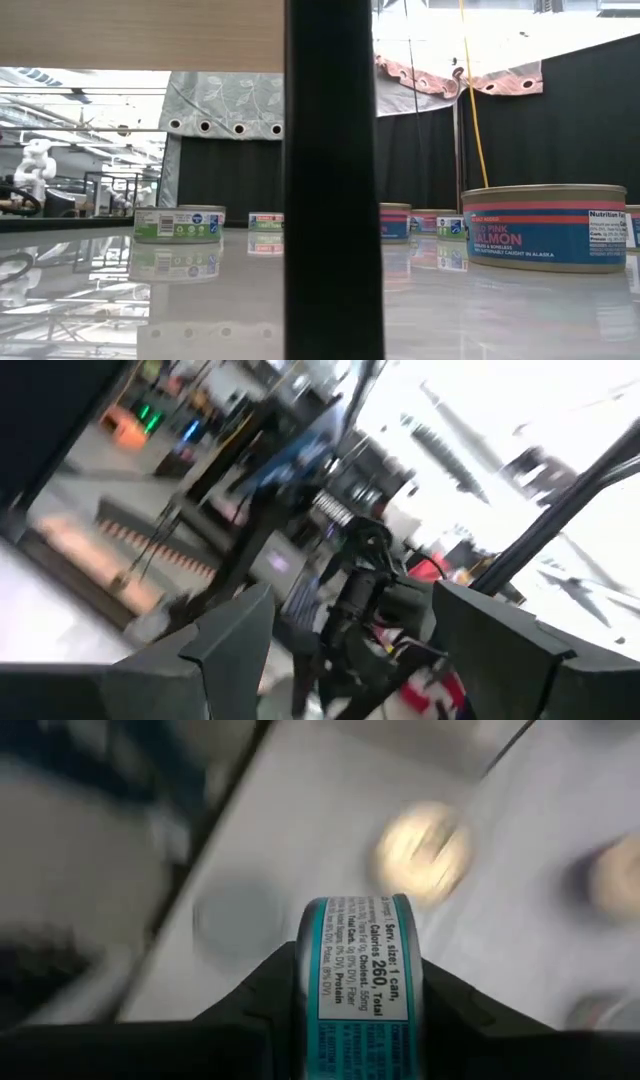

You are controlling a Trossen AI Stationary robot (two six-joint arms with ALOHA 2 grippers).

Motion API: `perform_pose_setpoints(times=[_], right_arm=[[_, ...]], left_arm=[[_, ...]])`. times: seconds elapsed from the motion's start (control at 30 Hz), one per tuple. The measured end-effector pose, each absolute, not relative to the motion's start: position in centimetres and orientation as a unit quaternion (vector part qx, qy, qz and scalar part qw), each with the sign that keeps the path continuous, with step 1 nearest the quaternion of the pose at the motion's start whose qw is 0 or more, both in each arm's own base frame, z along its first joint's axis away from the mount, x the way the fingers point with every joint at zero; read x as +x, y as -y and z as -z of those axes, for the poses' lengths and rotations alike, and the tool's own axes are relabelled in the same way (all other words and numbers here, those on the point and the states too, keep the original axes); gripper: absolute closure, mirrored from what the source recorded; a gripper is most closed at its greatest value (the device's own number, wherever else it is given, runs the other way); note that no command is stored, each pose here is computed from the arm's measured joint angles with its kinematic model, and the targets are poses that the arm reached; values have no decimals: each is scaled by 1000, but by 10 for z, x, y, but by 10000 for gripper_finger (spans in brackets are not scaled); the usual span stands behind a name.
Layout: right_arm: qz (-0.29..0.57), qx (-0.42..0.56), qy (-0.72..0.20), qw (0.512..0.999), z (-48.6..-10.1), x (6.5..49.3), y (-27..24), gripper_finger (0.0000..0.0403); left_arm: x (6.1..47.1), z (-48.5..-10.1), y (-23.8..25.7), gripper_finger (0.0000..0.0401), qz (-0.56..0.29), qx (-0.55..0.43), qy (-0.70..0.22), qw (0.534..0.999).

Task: Stack canned seafood by type on shelf
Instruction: Stack the yellow blue tuna can on top of the yellow blue tuna can on the shelf

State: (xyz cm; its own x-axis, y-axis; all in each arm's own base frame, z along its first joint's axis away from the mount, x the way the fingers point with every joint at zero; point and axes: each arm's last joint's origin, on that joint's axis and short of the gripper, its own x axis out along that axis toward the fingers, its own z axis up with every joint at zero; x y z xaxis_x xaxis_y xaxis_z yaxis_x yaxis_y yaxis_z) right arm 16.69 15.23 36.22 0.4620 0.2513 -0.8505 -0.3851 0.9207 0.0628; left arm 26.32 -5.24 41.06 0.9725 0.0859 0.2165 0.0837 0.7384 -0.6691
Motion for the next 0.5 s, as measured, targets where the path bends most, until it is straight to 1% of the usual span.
perform_pose_setpoints(times=[0.17, 0.27, 0.4, 0.5], right_arm=[[-106, -23, -311, 944, -436, 188, -125, 280], [-52, -8, -189, 981, -476, 198, -103, 277], [4, 10, -33, 999, -514, 212, -74, 275], [29, 17, 50, 998, -530, 221, -56, 275]], left_arm=[[259, -433, 57, 122, -4, -316, 165, 934], [259, -458, 62, 122, -26, -243, 172, 954], [267, -491, 73, 122, -71, -115, 157, 978], [272, -511, 76, 122, -81, -67, 152, 983]])
